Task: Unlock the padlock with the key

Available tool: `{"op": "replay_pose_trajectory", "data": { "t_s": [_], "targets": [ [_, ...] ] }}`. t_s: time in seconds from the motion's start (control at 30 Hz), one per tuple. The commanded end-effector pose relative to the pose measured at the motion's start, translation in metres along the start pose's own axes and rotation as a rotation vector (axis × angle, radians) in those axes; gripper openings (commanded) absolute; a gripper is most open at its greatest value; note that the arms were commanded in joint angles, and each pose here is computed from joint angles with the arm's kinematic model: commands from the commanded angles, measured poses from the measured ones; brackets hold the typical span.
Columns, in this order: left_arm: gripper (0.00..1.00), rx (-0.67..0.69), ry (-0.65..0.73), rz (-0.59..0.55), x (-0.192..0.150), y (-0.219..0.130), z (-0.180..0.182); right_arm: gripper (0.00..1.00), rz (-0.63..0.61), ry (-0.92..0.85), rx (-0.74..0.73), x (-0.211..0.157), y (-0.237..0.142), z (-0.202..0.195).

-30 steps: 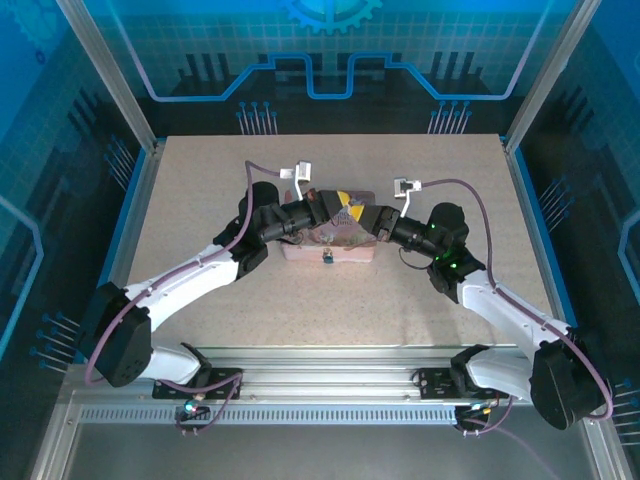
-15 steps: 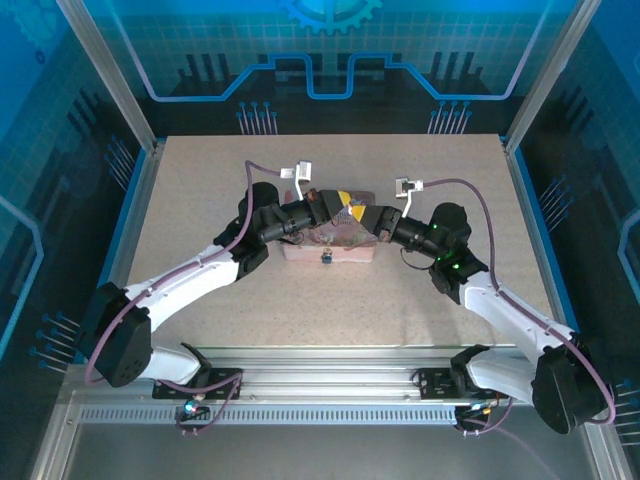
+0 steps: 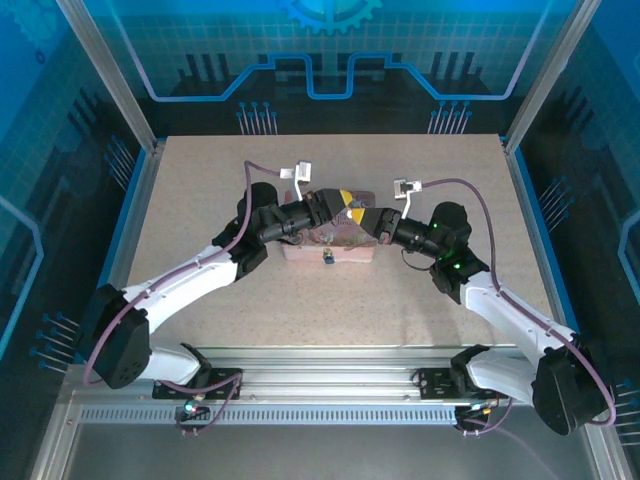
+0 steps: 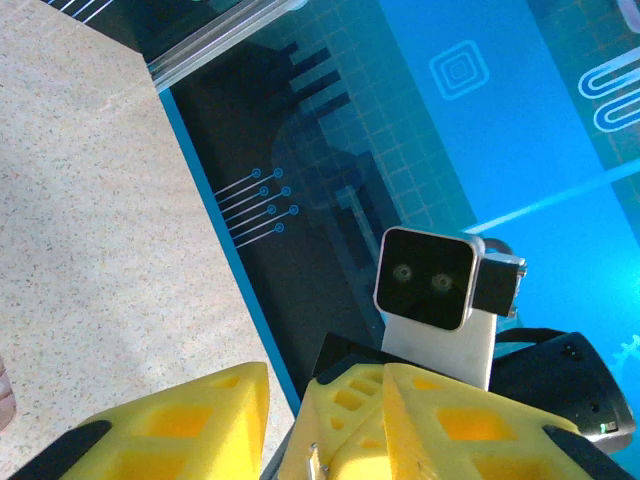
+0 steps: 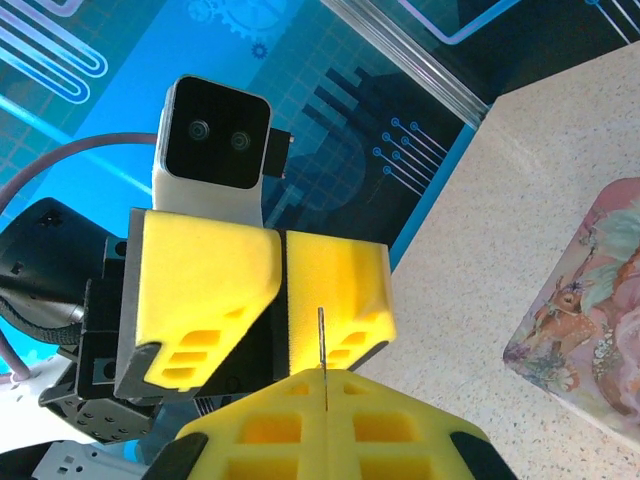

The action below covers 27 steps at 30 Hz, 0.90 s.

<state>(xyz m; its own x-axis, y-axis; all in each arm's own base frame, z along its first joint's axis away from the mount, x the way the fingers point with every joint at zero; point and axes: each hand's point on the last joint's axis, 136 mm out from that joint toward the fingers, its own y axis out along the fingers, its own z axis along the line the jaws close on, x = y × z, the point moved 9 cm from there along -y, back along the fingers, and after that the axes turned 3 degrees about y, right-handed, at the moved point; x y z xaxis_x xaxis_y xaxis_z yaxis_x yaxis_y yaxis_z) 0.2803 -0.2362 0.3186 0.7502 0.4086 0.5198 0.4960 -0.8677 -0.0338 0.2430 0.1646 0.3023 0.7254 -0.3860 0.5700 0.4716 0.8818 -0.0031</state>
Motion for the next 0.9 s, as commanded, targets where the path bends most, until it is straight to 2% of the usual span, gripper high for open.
{"op": "replay_pose_trajectory", "data": {
  "t_s": [0.0, 0.4, 0.63, 0.7, 0.87],
  "targets": [
    [0.40, -0.036, 0.009, 0.050, 0.000, -0.007, -0.012, 0.00, 0.012, -0.073, 0.050, 0.011, -0.004, 0.019],
    [0.49, -0.064, 0.007, 0.163, 0.004, -0.022, -0.019, 0.00, 0.173, -0.106, 0.065, 0.016, -0.007, 0.028],
    [0.50, -0.097, 0.010, 0.199, 0.005, -0.021, -0.026, 0.00, 0.243, -0.090, 0.063, 0.011, -0.005, 0.024],
    [0.49, -0.111, 0.014, 0.201, 0.006, -0.022, -0.029, 0.00, 0.252, -0.086, 0.064, 0.010, -0.004, 0.023],
    [0.37, -0.129, 0.013, 0.214, 0.006, -0.021, -0.031, 0.00, 0.251, -0.085, 0.055, 0.010, -0.006, 0.022]
  ]
}}
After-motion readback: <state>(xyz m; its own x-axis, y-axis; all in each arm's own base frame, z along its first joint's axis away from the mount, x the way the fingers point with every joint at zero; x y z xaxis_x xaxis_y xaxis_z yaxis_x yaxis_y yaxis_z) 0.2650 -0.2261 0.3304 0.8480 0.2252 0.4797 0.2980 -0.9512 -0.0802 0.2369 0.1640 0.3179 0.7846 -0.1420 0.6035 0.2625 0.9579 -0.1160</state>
